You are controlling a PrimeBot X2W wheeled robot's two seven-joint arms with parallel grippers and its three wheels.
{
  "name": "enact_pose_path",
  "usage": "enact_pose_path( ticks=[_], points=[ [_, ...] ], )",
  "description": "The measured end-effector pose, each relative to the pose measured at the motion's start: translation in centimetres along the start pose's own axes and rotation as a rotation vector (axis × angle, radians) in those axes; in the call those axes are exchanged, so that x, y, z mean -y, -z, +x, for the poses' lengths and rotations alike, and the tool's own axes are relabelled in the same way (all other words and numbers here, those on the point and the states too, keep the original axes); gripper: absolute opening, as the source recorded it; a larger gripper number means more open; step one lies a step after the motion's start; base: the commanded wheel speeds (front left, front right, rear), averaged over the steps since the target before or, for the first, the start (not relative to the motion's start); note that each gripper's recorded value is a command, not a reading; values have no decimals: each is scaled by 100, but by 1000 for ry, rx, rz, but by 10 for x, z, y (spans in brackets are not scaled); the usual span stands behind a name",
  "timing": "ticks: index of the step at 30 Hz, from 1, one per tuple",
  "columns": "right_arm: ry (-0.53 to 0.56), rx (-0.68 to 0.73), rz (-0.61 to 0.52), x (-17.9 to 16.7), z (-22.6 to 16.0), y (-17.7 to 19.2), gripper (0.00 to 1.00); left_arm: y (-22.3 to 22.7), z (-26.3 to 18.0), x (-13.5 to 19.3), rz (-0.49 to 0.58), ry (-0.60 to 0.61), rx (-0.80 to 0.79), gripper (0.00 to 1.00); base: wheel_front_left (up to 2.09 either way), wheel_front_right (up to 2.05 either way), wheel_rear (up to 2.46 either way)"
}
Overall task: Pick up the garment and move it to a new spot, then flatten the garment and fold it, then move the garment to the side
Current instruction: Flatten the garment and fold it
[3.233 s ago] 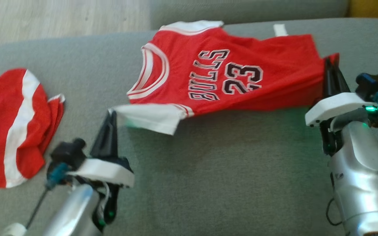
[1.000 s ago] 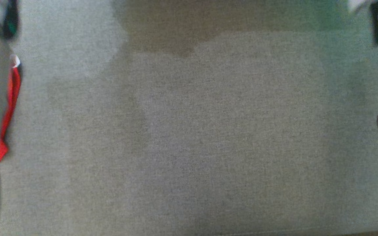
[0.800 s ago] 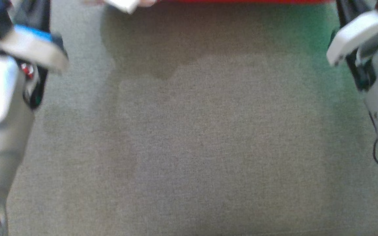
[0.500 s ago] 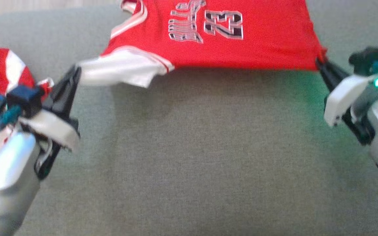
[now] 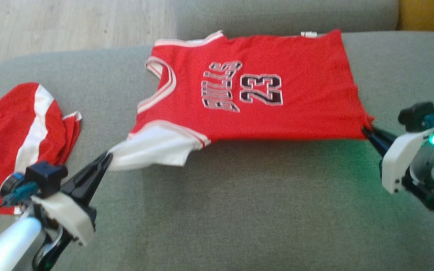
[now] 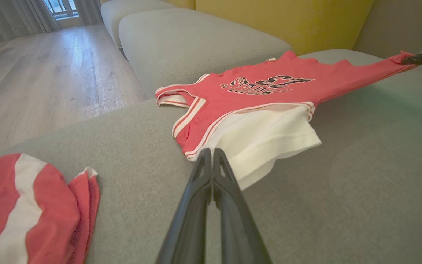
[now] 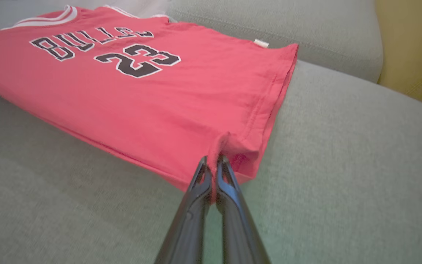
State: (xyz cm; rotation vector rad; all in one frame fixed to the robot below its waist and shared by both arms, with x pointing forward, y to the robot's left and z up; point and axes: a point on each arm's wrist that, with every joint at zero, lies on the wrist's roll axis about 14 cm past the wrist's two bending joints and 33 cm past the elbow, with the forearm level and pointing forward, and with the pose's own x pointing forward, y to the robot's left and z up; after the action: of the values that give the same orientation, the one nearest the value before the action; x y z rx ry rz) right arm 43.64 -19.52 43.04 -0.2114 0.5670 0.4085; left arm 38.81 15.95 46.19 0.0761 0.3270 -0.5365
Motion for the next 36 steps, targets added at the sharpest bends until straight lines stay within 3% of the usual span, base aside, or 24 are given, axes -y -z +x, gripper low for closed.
enact_pose_path(
  ticks=[8, 13, 18, 25, 36],
  points=[
    [-41, -80, 56, -15, -31, 18, 0, 18, -40, 28, -46, 79, -125, 0, 0, 0, 0],
    [-59, -196, 102, -18, -57, 48, 0, 41, -66, 51, -101, 150, -247, 0, 0, 0, 0],
    [-83, -264, 135, -22, -70, 64, 0, 32, -68, 62, -108, 192, -239, 0, 0, 0, 0],
    [-77, -262, 145, -15, -64, 56, 0, 24, -57, 52, -81, 168, -231, 0, 0, 0, 0],
    [-45, -287, 123, 3, -35, 46, 0, 5, -10, 16, 48, 128, -254, 0, 0, 0, 0]
  ],
)
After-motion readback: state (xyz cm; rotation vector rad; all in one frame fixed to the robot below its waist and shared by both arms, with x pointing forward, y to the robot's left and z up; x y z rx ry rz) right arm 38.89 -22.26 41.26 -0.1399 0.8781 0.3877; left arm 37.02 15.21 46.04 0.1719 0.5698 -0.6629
